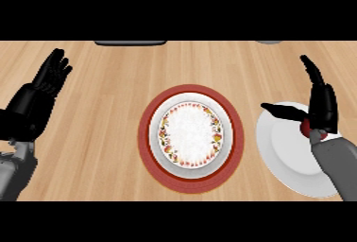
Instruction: Pick the tomato from the plate and place it in the plate
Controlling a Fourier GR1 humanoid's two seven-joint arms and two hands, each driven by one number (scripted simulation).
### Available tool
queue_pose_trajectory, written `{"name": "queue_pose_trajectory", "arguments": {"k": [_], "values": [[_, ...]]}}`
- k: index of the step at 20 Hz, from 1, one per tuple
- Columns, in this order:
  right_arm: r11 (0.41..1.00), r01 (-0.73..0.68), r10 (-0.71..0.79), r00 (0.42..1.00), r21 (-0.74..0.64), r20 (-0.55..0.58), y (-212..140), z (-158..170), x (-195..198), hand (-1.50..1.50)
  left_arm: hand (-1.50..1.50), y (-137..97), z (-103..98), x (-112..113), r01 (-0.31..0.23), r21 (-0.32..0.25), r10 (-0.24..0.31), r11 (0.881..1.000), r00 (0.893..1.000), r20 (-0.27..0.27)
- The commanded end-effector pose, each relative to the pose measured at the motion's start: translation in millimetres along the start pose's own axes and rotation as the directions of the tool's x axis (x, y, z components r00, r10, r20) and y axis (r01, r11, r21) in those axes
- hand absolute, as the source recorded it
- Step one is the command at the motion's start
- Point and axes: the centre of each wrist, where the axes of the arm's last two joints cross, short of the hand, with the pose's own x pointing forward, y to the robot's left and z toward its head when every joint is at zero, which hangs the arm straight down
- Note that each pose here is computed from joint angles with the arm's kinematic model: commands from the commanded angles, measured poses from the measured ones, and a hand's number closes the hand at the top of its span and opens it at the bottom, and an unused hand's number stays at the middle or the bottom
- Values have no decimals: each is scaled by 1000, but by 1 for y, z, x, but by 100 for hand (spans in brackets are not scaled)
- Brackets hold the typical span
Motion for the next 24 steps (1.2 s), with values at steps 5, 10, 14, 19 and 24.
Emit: {"name": "queue_pose_trajectory", "arguments": {"k": [5, 10, 14, 19, 24], "values": [[878, -383, 454, 855, 286, -250, -42, -19, 5, -150, 0, -7, 8, -11, -8, -17, 8, 1000, 1000, -11], [744, -399, 615, 722, 536, -317, -47, -31, 42, -150, 0, -2, 2, 1, 0, -6, 0, 1000, 1000, -1], [683, -350, 665, 661, 641, -348, -43, -38, 67, -150, 0, -5, -1, 0, -21, -12, 21, 1000, 1000, -4], [666, -374, 701, 610, 645, -371, -45, -30, 63, -150, 0, -3, 5, 1, -3, -14, 3, 1000, 1000, 5], [659, -410, 735, 530, 631, -423, -53, -52, 49, -150, 0, -14, -4, 5, -15, -22, 16, 1000, 1000, 12]]}}
